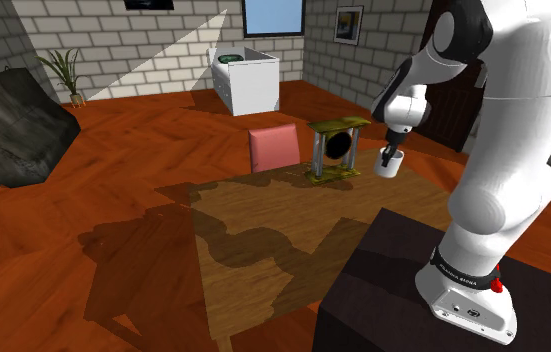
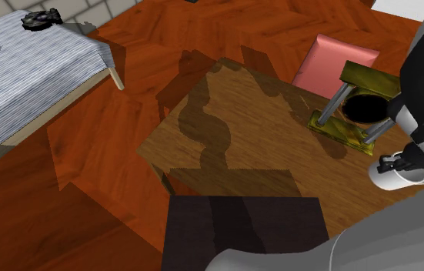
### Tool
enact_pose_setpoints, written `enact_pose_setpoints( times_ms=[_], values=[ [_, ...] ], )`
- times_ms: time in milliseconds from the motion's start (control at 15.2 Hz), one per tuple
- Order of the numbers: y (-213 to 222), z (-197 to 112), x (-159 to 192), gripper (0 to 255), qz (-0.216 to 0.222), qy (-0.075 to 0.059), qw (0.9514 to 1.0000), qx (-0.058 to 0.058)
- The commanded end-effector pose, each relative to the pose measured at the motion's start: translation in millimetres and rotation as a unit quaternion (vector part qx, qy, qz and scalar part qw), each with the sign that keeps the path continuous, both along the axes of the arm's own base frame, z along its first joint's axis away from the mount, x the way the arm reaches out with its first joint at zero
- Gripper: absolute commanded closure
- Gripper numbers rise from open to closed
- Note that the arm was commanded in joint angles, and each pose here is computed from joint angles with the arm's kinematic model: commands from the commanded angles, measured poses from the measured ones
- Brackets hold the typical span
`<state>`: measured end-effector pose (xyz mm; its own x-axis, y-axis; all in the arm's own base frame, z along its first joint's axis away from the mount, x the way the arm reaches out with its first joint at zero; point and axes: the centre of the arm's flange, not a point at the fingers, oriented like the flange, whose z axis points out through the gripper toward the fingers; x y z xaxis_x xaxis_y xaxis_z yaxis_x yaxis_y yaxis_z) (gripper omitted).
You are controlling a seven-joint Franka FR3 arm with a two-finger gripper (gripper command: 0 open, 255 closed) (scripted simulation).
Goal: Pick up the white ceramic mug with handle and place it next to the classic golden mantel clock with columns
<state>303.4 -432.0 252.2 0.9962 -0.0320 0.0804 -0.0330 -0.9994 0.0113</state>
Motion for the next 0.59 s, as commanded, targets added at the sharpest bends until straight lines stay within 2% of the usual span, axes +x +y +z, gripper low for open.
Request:
enact_pose_setpoints(
  times_ms=[0,528],
  values=[
    [0.5,-10.0,-0.6,255,0.000,0.000,1.0000,0.000],
    [0.5,-52.3,-0.6,255,0.000,0.000,1.0000,0.000]
  ],
)
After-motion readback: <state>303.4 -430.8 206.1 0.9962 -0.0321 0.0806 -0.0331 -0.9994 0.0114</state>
